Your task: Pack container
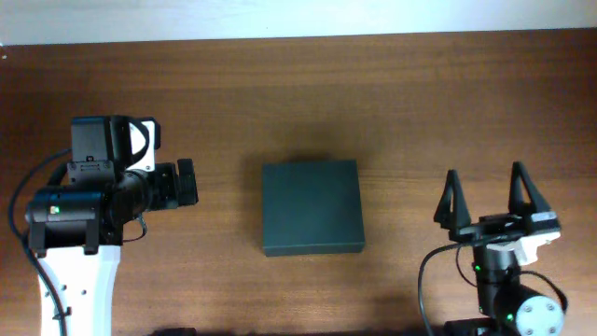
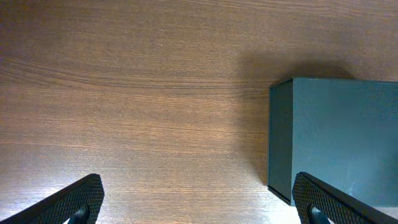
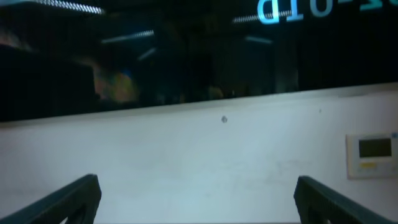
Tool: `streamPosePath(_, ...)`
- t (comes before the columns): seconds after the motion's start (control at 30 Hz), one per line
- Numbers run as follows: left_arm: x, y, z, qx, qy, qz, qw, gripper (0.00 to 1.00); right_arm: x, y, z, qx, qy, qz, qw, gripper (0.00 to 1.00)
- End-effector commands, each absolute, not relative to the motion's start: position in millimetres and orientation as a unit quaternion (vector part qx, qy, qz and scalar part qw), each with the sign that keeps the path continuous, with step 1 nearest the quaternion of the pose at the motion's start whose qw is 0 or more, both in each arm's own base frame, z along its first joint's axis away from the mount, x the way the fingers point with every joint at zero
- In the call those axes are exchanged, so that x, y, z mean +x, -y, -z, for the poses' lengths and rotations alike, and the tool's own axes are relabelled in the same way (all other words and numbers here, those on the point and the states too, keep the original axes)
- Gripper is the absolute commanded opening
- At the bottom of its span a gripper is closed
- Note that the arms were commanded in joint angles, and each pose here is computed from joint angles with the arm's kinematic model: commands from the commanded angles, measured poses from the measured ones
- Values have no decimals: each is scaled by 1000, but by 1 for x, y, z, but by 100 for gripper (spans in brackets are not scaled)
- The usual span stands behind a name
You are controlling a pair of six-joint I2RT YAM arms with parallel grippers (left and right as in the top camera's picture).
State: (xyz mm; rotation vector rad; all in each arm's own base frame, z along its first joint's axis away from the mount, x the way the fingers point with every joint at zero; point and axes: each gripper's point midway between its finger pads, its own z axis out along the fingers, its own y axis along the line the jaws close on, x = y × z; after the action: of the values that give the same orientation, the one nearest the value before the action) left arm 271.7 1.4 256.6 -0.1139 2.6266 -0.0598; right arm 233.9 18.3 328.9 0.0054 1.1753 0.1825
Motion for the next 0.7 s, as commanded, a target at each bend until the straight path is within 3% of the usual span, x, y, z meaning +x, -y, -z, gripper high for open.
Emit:
streamPosePath(0.0, 272, -1, -255, -42, -967, 26, 250, 99, 231, -23, -320, -6, -547, -97, 832, 99)
streamPosePath(0.67, 272, -1, -255, -42, -967, 26, 250, 99, 215, -22, -305, -8, -520, -97, 849, 99)
